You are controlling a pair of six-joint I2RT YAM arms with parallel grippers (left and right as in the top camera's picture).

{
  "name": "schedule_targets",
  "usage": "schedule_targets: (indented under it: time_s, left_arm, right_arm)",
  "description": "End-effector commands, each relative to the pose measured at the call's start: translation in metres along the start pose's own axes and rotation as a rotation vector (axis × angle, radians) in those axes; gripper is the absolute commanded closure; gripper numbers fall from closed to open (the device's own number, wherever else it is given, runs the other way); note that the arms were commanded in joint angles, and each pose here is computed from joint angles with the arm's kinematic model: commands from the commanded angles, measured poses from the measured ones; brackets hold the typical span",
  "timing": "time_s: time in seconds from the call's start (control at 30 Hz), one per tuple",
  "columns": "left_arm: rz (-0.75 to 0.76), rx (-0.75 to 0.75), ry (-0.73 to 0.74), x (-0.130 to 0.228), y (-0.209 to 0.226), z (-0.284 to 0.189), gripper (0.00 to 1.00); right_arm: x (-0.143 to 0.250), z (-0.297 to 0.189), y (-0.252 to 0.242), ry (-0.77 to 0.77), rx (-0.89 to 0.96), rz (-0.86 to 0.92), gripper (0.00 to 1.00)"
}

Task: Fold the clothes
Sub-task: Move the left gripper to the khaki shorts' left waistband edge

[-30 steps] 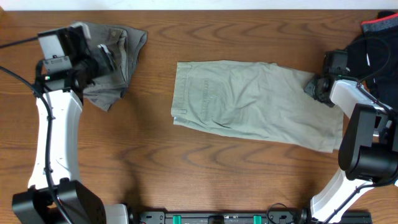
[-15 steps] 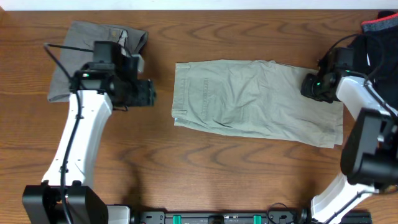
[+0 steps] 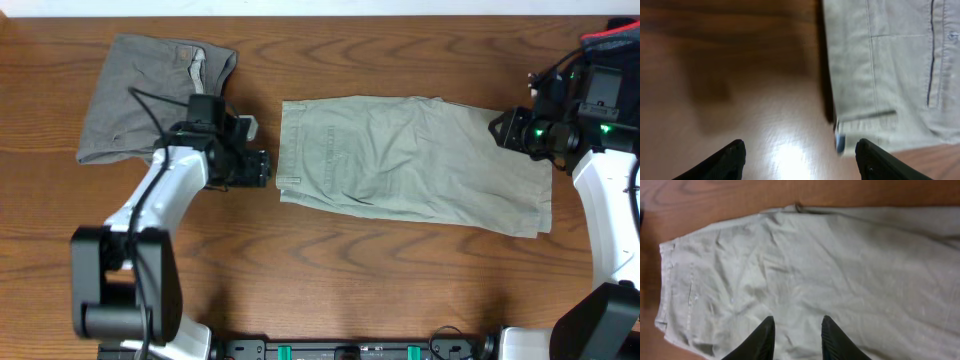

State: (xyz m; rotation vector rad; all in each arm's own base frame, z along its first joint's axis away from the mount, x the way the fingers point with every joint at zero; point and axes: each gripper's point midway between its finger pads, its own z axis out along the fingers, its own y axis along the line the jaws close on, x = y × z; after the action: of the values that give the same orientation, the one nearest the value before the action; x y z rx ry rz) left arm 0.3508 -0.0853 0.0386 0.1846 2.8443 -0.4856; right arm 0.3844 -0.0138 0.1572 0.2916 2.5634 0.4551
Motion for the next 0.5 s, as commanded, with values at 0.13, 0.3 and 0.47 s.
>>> schedule_targets:
  time_s: [0.13,0.3,0.47]
  left_arm:
    - [0.063,0.115,0.085,0.013,-0.024,0.035,0.29]
    - [0.086,0.117,0.084,0.012,-0.027,0.035,0.4]
    - [0.116,0.179,0.075,0.011,-0.038,0.033,0.62]
  right_arm:
    - [0.009,-0.001,0.0,0.039,-0.01,0.012,0.71]
    - [0.017,-0.001,-0.006,0.069,0.017,0.024,0.7]
    - [0.028,0.0,-0.016,0.102,0.07,0.036,0.7]
